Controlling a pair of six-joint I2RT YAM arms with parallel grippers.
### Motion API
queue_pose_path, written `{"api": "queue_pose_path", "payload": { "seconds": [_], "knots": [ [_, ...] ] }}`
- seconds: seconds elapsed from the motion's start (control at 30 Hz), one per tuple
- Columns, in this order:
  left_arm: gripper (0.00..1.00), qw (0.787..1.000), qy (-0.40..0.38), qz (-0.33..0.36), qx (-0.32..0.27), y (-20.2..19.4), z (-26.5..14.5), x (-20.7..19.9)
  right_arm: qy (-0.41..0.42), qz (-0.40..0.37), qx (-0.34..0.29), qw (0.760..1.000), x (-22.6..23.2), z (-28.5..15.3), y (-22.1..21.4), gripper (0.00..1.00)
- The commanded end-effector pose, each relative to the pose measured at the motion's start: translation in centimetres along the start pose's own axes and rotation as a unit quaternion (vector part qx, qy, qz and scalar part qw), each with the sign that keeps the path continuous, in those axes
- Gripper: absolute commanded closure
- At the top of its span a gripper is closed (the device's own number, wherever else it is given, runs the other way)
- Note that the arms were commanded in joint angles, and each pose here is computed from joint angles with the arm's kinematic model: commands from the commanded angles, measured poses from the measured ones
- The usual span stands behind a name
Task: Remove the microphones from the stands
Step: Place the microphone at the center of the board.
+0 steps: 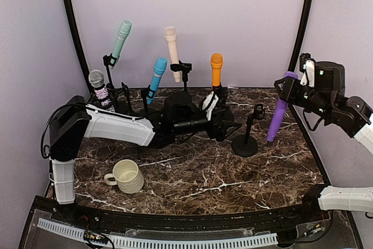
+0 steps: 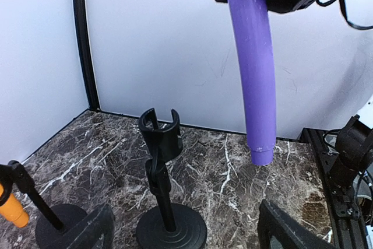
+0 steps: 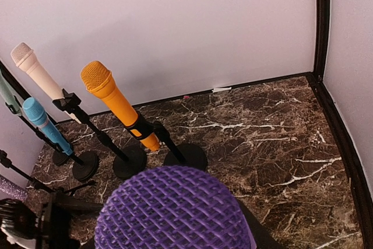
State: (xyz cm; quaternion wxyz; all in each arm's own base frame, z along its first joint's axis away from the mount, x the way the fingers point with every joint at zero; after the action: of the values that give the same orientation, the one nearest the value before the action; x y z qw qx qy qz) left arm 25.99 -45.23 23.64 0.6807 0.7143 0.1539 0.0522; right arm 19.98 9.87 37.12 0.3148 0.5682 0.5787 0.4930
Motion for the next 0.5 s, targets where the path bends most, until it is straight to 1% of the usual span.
{"api": "queue_pose_path", "payload": {
  "seconds": [0.0, 0.13, 0.27, 0.3, 0.33, 0.37, 0.47],
  "knots": [
    [0.13, 1.000, 0.023, -0.010, 0.007, 1.5, -4.3, -0.8, 0.010, 0.025, 0.001, 1.000, 0.0, -0.8, 0.3, 0.70],
    [0.13, 0.997, 0.044, -0.045, 0.044, 1.7, -8.3, -0.8, 0.014, 0.046, 0.043, 0.998, -0.2, 0.4, -2.4, 0.70],
    [0.13, 0.991, 0.061, -0.078, 0.088, 3.4, -11.8, 0.0, -0.014, 0.087, 0.104, 0.991, -1.0, 2.6, -7.2, 0.70],
    [0.13, 0.991, 0.064, -0.080, 0.082, 4.5, -12.9, 0.1, -0.017, 0.095, 0.119, 0.988, -1.1, 3.0, -8.4, 0.70],
    [0.13, 0.989, 0.069, -0.088, 0.096, 4.4, -13.6, 0.2, -0.017, 0.110, 0.129, 0.985, -1.3, 3.3, -9.3, 0.70],
    [0.13, 0.990, 0.072, -0.090, 0.087, 5.4, -14.8, 0.3, -0.022, 0.121, 0.138, 0.983, -1.5, 3.4, -10.1, 0.70],
    [0.13, 0.985, 0.077, -0.112, 0.105, 5.7, -16.8, 0.6, -0.017, 0.151, 0.149, 0.977, -1.7, 3.9, -11.8, 0.70]
  ]
}}
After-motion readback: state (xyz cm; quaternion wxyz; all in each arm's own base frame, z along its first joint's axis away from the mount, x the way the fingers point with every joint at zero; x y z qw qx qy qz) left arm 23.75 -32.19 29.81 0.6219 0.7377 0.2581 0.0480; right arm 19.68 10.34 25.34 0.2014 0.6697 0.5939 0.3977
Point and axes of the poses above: each gripper's point midway between its finger pads, its own z axis out along the fingers, its own x axis along the line the jaws close on, y = z × x, the point moved 9 cm from there along -z, back along the fingers, and after that the axes turned 8 degrees about -z, right-handed, at the moved point
